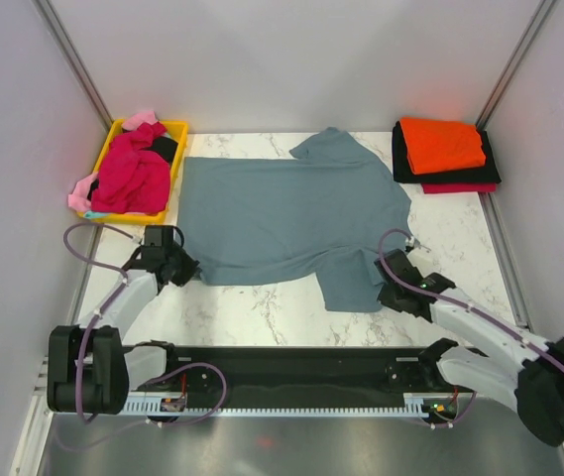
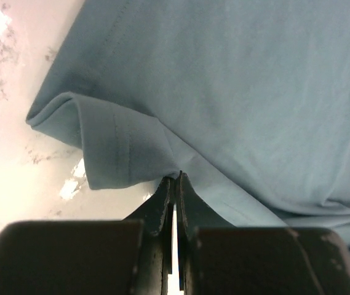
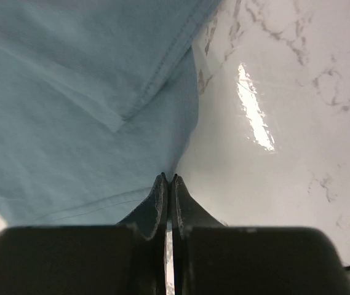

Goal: Fold and stack the t-shirts
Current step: Fold the tshirt

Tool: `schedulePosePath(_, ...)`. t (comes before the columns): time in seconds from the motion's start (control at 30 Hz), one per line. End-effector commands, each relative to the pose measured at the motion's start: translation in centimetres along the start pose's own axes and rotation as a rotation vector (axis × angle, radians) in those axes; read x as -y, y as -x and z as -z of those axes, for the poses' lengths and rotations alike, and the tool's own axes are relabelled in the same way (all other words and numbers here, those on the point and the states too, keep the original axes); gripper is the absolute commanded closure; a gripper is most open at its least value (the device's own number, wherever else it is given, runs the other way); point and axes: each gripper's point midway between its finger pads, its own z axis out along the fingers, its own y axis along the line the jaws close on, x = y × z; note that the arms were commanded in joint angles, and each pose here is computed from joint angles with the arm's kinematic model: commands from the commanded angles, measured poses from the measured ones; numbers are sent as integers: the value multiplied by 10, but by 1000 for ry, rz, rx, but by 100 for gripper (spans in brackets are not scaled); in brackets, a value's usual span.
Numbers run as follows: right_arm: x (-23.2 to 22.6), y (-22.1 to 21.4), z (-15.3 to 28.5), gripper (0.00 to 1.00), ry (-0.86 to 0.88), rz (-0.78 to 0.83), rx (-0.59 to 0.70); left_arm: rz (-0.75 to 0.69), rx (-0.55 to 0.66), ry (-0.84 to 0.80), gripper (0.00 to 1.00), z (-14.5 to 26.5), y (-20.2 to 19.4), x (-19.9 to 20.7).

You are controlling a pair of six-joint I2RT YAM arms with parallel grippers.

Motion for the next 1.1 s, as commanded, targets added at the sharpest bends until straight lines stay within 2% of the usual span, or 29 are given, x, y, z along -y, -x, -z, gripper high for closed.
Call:
schedulePosePath(0.0, 1, 25, 31, 100, 32, -43, 88, -72, -26, -70, 98, 22, -1, 13)
schedulePosePath(0.27, -1, 77, 130, 100, 203, -123, 253, -141, -6, -164, 98, 81, 0, 27)
schedulePosePath(0.4, 5, 79, 152, 100, 240, -121, 260, -164, -16, -234, 98, 113, -1, 41)
schedulePosePath(0.6, 0, 86, 178, 100, 333, -153, 283, -230, -2, -223, 98, 147, 6, 44)
schedulePosePath(0.8, -23, 121, 180, 100, 302, -99, 361, -277, 16, -160, 98, 140, 27, 49)
schedulePosePath(1.0, -57, 171, 176, 100, 226, -32, 470, -307, -29, -91, 98, 107, 49, 65)
schedulePosePath(1.07, -72, 183, 166, 100, 190, 18, 471, -310, -62, -50, 98, 91, 52, 65)
